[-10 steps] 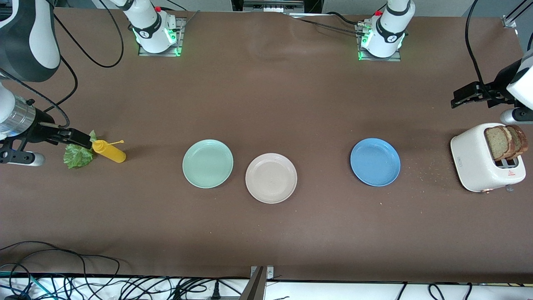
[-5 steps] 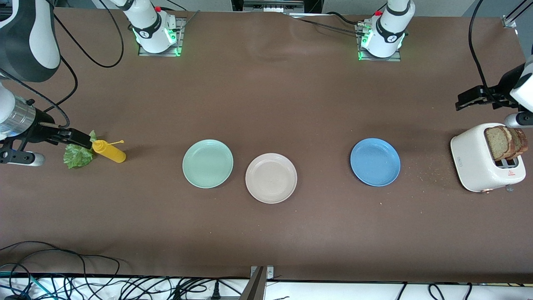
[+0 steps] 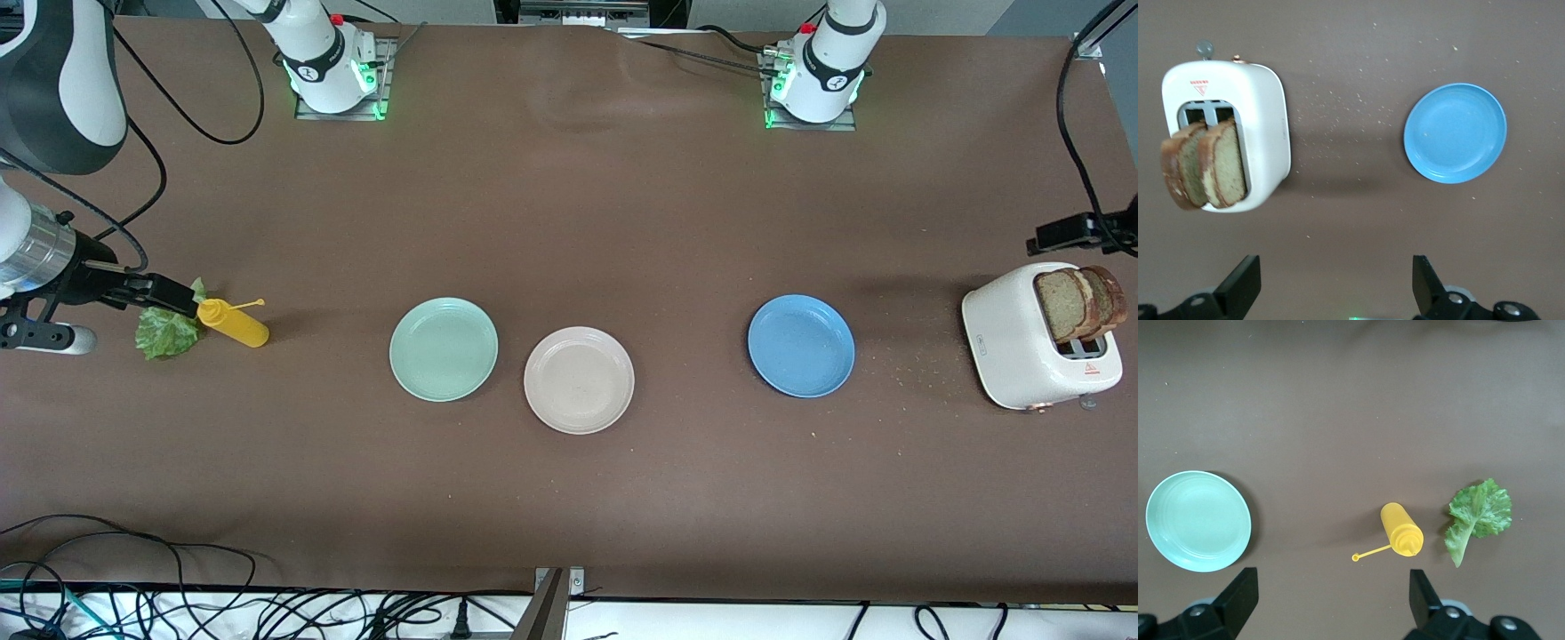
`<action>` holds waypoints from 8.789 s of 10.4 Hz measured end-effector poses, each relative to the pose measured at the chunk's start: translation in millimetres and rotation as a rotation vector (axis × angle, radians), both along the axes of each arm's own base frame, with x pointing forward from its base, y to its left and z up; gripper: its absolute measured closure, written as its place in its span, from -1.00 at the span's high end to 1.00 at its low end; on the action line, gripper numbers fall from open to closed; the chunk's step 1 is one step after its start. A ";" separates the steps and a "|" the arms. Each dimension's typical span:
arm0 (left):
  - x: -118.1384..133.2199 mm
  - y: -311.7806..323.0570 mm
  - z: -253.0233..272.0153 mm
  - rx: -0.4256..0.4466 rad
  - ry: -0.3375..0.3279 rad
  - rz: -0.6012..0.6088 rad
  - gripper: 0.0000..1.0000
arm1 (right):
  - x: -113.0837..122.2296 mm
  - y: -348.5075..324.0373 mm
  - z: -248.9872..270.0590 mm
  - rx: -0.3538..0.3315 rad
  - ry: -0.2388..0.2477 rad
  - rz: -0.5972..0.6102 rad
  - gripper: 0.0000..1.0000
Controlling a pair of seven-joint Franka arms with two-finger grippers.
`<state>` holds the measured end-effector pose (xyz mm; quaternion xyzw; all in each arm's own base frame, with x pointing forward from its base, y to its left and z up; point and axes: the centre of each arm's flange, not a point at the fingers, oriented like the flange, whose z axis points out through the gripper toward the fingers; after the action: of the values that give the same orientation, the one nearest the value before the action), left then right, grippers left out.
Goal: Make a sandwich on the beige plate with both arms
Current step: 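Lower the left gripper into the toaster and grasp a bread slice, then lift the bread slice up out of the toaster with the left gripper, then carry the bread slice to the beige plate and lower it, then release the bread with the left gripper while the right gripper grasps lettuce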
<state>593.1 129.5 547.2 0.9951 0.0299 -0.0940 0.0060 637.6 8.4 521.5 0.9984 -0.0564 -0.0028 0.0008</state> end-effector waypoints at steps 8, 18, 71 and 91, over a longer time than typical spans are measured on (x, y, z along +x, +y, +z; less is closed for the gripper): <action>33.4 104.1 -106.0 0.076 -0.036 0.058 1.00 | 1.1 -4.0 1.7 0.004 -0.010 0.010 1.00; 25.8 110.5 -164.1 0.074 -0.081 0.052 1.00 | 1.1 -4.6 1.3 0.005 -0.009 0.013 1.00; -9.3 -444.3 -345.2 -1.102 -0.268 0.382 -0.84 | -27.6 -224.3 -185.9 0.020 0.147 0.069 1.00; -18.1 -283.0 -308.6 -0.689 -0.593 0.397 1.00 | -65.6 -240.7 -332.6 0.011 0.199 0.052 -0.63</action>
<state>575.0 -153.4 238.5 0.8942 0.1833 0.1915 0.3608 572.0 -232.3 188.9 0.9943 -0.0298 -0.1024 0.0012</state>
